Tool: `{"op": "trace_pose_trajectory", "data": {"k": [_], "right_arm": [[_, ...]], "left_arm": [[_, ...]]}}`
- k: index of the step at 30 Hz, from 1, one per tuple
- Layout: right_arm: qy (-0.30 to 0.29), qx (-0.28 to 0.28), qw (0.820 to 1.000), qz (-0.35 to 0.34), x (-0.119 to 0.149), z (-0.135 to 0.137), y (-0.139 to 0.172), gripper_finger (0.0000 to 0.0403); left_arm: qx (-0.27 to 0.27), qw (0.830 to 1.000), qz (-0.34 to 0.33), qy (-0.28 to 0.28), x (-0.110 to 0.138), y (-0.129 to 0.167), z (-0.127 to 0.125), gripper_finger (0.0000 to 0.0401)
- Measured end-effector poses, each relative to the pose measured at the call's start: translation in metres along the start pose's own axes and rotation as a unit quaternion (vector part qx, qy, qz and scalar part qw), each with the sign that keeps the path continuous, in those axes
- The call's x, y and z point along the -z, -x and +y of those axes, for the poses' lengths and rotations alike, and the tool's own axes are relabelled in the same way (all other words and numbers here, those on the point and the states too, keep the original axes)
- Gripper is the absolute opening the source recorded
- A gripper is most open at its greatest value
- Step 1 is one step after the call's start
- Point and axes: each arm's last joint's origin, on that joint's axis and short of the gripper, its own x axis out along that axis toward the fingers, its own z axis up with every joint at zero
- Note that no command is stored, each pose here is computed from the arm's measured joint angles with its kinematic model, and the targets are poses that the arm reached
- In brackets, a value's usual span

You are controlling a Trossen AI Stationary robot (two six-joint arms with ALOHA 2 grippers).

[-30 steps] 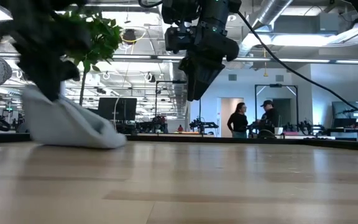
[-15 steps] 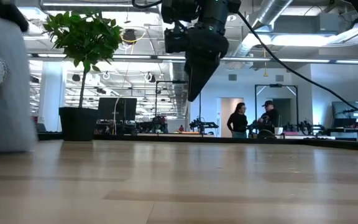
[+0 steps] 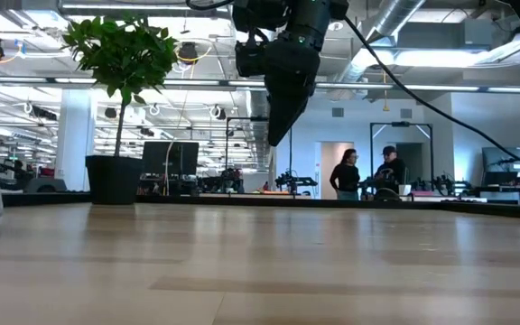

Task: Fold microfiber towels
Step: Stack the grey microfiber cloth on top of the grey microfiber cloth into the bin

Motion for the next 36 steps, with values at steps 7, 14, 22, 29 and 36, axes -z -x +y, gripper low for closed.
{"op": "trace_pose_trajectory", "data": {"k": [7,14,22,29,36], "right_arm": [[0.0,0.001,1.0,-0.007,-0.001,0.0,0.0,0.0214],[0.001,0.001,1.0,-0.008,-0.001,0.0,0.0,0.0214],[0.005,0.001,1.0,-0.01,-0.002,0.0,0.0,0.0214],[0.004,0.001,1.0,-0.02,-0.004,0.0,0.0,0.0214],[0.005,0.001,1.0,-0.02,-0.004,0.001,0.0,0.0214]], "left_arm": [[-0.029,0.995,0.099,-0.013,0.001,-0.058,-0.026,0.0],[0.021,0.995,0.095,-0.006,-0.009,-0.087,-0.053,0.0],[0.012,0.995,0.087,0.057,-0.006,-0.1,-0.059,0.0011],[-0.003,0.994,0.081,0.077,-0.006,-0.102,-0.057,0.0055],[-0.014,0.991,0.109,0.078,-0.003,-0.101,-0.053,0.0121]]}}
